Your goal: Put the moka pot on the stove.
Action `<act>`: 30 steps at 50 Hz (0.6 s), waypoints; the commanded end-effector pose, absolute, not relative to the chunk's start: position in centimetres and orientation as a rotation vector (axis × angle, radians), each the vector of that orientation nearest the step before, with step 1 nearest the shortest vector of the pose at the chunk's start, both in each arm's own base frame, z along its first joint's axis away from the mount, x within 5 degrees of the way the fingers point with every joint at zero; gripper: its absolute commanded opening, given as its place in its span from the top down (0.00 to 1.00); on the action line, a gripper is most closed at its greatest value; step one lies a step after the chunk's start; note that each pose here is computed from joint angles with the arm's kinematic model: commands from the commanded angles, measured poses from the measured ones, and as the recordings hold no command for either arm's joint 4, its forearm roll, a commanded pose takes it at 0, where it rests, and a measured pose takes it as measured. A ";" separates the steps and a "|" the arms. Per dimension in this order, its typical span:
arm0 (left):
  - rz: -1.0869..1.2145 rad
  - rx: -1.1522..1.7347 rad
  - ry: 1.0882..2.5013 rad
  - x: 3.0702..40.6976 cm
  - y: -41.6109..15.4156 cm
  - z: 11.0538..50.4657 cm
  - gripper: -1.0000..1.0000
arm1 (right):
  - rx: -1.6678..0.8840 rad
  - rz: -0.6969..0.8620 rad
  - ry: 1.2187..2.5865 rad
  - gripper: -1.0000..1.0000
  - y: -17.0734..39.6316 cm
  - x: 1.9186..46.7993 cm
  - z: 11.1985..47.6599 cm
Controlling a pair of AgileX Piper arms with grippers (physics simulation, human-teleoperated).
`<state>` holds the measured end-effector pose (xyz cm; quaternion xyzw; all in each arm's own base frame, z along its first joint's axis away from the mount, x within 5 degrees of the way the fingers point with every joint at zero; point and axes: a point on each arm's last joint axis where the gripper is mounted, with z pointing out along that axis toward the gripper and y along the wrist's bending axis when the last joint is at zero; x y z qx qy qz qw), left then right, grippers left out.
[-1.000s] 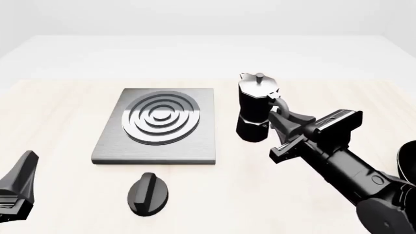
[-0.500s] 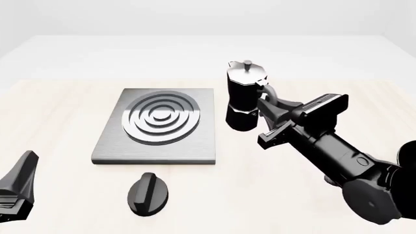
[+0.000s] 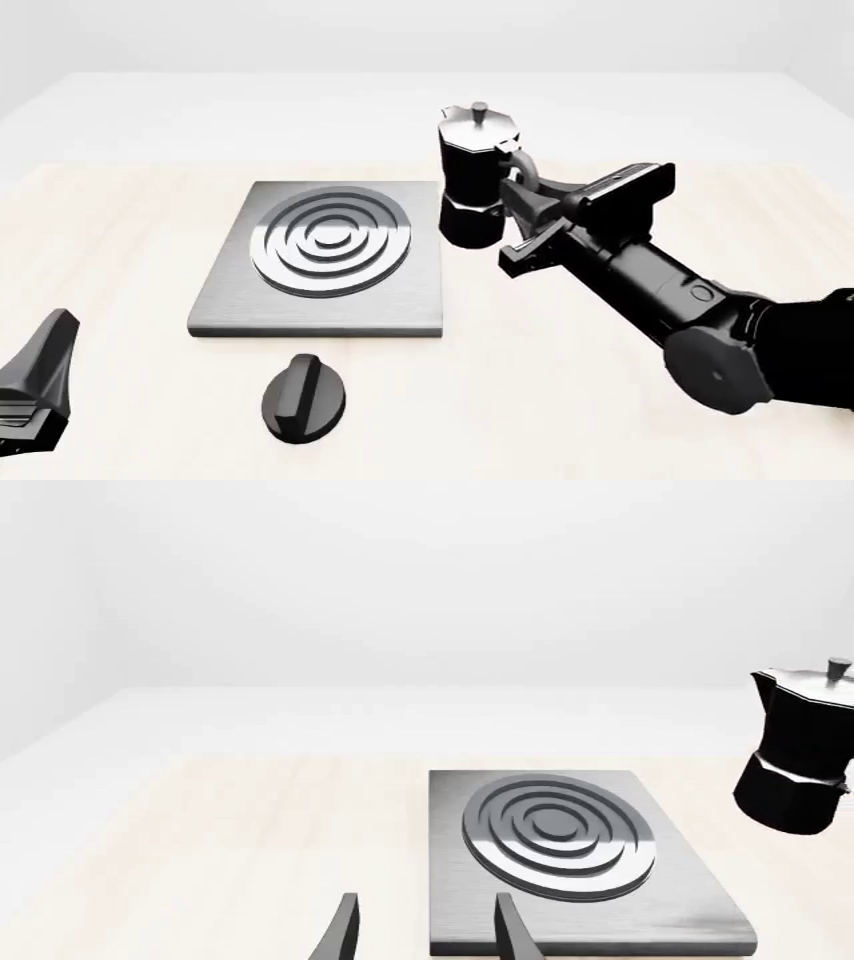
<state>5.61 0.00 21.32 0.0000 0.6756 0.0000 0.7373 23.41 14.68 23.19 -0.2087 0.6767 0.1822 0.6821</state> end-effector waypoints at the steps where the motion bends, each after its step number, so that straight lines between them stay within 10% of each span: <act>1: 0.000 0.000 1.484 5.6 0.0 21.3 0.00 | -0.463 0.431 1.495 1.00 15.8 24.5 24.1; 30: 0.000 0.000 1.484 5.6 0.0 21.3 0.00 | -0.471 0.465 1.474 1.00 18.5 27.0 24.3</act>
